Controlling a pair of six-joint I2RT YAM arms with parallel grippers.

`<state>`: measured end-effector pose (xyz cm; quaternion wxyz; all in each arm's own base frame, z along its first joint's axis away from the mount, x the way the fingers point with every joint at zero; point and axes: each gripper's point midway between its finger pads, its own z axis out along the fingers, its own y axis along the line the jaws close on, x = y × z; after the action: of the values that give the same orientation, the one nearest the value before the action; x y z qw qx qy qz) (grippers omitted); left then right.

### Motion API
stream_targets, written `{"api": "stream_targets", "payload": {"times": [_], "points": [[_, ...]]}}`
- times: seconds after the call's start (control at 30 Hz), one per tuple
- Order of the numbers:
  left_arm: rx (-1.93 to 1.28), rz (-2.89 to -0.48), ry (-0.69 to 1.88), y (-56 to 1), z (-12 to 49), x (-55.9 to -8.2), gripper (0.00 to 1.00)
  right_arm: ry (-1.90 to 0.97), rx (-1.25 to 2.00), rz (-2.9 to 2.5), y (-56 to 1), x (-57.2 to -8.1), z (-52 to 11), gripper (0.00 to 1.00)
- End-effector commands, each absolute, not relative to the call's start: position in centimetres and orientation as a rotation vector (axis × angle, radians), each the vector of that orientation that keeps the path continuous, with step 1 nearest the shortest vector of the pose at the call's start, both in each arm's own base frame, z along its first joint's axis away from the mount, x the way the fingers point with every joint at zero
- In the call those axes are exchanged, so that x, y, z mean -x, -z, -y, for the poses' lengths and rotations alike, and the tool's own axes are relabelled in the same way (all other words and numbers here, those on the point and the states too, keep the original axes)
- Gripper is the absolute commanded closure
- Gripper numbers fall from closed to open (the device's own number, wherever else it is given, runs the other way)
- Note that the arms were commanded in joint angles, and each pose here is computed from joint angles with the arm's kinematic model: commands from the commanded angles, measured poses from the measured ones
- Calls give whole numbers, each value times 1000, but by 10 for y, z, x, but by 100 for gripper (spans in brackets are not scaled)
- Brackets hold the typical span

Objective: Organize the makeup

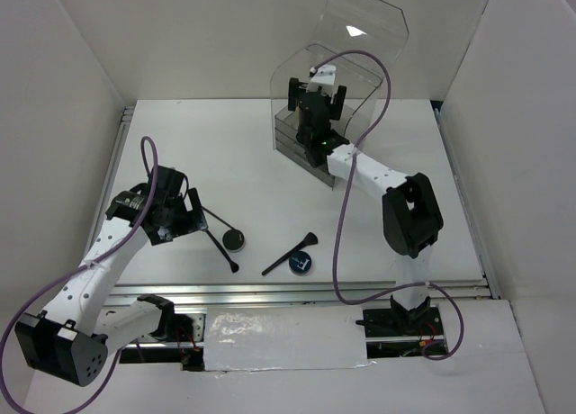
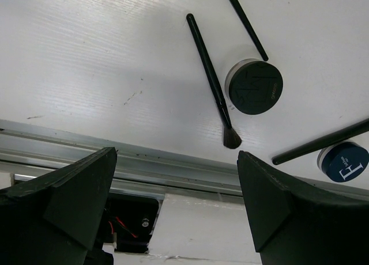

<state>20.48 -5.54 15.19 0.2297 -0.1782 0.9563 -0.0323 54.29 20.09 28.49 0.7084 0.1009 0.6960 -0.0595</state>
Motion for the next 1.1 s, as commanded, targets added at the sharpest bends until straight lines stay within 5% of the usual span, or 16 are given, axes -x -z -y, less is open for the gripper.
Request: {"api": "stream_targets", "payload": {"times": [0.0, 0.4, 0.5, 0.6, 0.63, 0.73, 1.07], "points": [[470, -2596, 127, -162, 58, -211, 1, 10, -254, -1398, -383, -522, -201, 0], [468, -2585, 158, -165, 62, -215, 1, -144, -143, -1339, -511, -471, -201, 4], [466, -2579, 157, -165, 62, -216, 1, -215, -164, -1308, -543, -456, -184, 28], [466, -2577, 158, -164, 62, -217, 1, -268, -181, -1306, -559, -449, -163, 61], [465, -2577, 169, -164, 64, -217, 1, -283, -183, -1297, -567, -442, -156, 80], [474, -2573, 180, -165, 65, -217, 1, -316, -203, -1268, -582, -421, -140, 100], [471, -2574, 216, -164, 69, -214, 1, -436, -402, -1168, -595, -419, -37, 100]]}}
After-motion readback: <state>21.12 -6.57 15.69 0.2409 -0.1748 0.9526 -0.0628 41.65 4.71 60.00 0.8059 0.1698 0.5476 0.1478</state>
